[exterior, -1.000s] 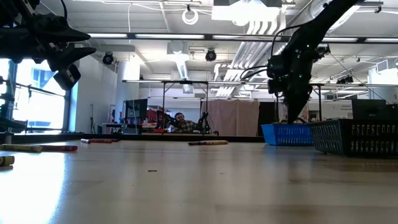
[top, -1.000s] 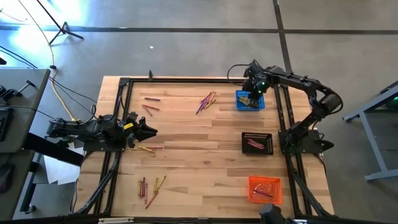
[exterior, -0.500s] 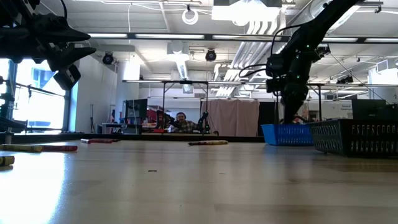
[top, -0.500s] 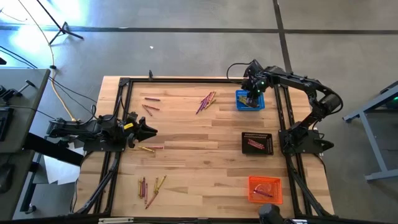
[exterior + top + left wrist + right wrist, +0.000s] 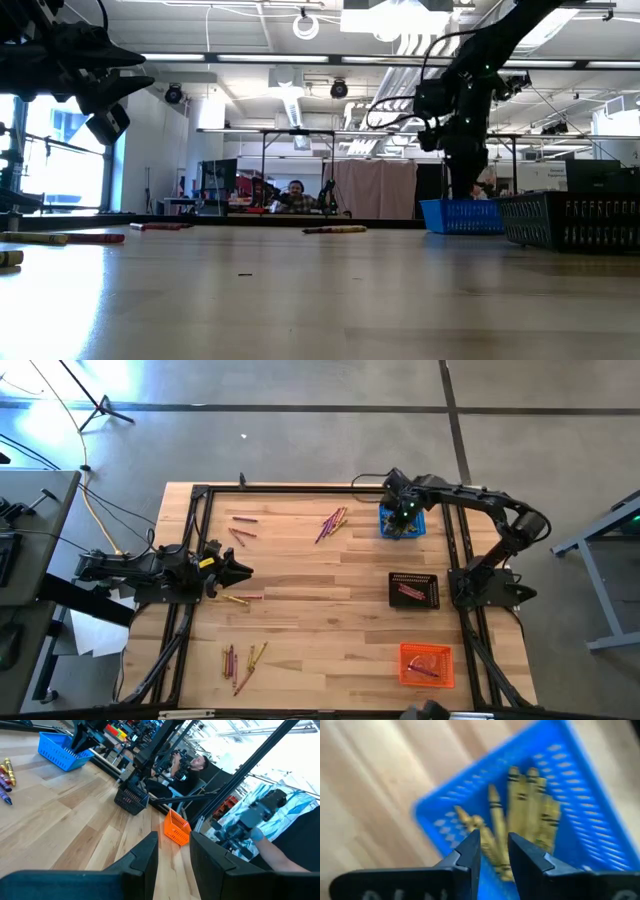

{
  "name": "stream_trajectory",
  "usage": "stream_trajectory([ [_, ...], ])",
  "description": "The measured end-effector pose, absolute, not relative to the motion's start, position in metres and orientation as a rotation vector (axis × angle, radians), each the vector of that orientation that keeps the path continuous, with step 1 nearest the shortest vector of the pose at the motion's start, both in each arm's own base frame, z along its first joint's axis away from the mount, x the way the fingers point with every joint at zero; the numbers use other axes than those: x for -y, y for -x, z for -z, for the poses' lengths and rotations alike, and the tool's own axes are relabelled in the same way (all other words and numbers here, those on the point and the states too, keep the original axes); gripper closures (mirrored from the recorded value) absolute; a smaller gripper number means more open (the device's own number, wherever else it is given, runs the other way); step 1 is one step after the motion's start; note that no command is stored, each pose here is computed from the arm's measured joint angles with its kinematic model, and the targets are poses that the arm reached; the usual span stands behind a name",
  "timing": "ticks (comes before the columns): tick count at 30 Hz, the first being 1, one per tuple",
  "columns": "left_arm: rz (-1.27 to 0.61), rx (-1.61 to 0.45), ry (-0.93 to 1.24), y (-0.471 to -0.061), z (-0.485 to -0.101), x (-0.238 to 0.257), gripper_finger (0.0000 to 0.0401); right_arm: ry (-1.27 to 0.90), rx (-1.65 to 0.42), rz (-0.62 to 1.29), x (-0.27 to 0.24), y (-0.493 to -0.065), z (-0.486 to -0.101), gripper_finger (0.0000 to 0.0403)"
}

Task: Sort crayons
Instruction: Put the yellow crayon into the blue bin

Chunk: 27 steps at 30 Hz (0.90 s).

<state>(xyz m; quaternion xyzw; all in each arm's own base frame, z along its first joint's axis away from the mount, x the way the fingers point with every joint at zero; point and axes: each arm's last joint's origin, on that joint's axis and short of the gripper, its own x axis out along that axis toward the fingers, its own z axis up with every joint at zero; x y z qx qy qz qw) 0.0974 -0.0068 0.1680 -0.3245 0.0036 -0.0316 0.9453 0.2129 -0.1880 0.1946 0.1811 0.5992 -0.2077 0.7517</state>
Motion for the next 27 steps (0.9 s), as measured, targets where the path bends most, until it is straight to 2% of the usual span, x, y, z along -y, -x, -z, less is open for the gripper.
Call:
stream_trajectory([
  [7, 0.064, -0.007, 0.661, -0.097, -0.168, 0.007, 0.0302, -0.203, -1.306, 0.351, 0.157, -0.243, -0.196, 0.0329],
  [16, 0.065, -0.008, 0.661, -0.097, -0.168, 0.007, 0.0302, 0.11, -1.343, 0.449, 0.135, -0.261, -0.199, 0.033],
  [22, 0.064, -0.007, 0.661, -0.097, -0.168, 0.007, 0.0302, 0.135, -1.281, 0.481, 0.136, -0.268, -0.203, 0.033],
  [27, 0.065, -0.007, 0.661, -0.097, -0.168, 0.007, 0.0302, 0.128, -1.114, 0.502, 0.134, -0.289, -0.226, 0.033],
])
